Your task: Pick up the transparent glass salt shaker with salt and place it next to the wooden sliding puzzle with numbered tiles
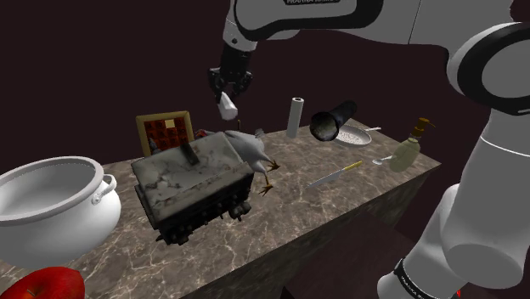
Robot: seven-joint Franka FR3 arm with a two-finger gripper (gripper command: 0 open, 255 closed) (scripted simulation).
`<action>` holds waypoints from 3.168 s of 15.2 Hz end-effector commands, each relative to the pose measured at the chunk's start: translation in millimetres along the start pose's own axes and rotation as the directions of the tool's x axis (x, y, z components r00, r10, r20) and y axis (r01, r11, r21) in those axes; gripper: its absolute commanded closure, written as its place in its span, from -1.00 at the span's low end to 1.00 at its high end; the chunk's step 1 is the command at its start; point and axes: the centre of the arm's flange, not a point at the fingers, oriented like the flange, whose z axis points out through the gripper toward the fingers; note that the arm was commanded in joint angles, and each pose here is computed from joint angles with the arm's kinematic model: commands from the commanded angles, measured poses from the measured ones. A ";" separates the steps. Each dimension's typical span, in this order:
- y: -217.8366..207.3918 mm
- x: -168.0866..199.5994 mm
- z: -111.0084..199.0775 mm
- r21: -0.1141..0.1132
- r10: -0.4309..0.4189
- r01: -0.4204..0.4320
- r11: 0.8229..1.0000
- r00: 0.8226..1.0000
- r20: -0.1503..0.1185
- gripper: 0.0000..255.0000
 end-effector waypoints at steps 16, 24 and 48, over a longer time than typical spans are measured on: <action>-94.9 18.6 64.8 0.000 0.001 -0.001 1.000 1.000 0.000 1.00; -89.8 8.4 105.5 0.000 0.001 -0.001 1.000 1.000 0.000 1.00; -74.5 -22.2 227.5 0.000 0.001 -0.001 1.000 1.000 0.000 1.00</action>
